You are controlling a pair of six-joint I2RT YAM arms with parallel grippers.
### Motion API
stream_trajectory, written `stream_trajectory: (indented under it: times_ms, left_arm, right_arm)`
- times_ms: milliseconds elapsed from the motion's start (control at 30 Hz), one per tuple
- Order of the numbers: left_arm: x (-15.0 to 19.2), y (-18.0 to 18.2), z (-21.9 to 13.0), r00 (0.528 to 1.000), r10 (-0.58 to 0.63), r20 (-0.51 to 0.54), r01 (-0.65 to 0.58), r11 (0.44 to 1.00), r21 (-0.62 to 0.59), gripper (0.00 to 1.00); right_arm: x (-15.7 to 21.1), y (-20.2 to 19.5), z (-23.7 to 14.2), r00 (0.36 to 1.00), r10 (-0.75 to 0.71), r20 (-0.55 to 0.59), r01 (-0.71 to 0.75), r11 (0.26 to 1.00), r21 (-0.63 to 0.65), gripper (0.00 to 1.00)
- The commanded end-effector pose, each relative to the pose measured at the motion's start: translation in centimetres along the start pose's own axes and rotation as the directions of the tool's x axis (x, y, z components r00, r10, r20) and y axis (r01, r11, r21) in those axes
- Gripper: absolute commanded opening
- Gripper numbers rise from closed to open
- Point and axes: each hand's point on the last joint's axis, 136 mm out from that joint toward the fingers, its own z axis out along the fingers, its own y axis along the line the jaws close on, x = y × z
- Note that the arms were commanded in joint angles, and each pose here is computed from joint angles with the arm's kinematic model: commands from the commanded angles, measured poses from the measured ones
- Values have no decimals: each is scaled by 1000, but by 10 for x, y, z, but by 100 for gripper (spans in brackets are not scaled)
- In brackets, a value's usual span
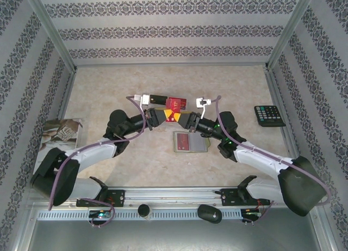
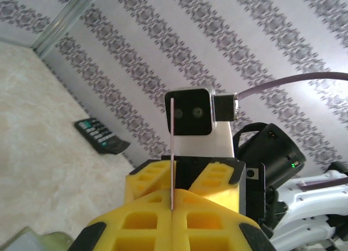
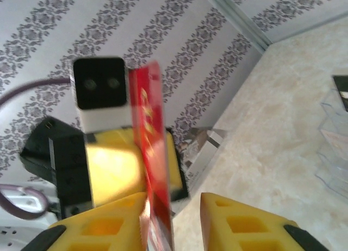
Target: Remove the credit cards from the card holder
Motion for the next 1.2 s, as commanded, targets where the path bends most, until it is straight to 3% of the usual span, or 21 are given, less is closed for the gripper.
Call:
stream_trajectory:
  times_ms: [0,100,233,367,500,600,867,1033,1167]
  left_arm:
    - [13,12,-4,982,87,-170,-110,985,-135,0]
    - [19,28,-9,934,131,-332,-222,941,-255,0]
    - [20,50,-15,825,193,-531,-405,858,-317,0]
    - [8,69,-16,650,308,-695,-642,711,-286,0]
    - [4,73,-3,445,421,-790,-777,620,-108,0]
    - [1,77,6,310,475,-824,-823,568,18,0]
    - [1,109,22,30,482,-875,-839,488,240,0]
    - [1,128,35,-81,502,-861,-825,451,341,0]
    - [-2,135,48,-128,531,-837,-811,430,397,0]
  right_arm:
    - [2,-15,-25,999,-35,4,35,995,92,32]
    - [5,-31,-49,996,-92,-1,90,967,236,32]
    - [3,-50,-78,992,-115,43,91,922,376,31]
    - [2,-67,-97,991,-66,115,11,906,422,30]
    - [11,-82,-106,993,-26,117,-29,895,445,29]
    - [14,-85,-110,993,-14,117,-41,891,452,28]
    - [15,-94,-116,992,2,127,-63,878,474,28]
    - [19,-101,-118,993,14,120,-72,868,492,28]
    - [20,-105,-120,993,20,119,-78,860,504,28]
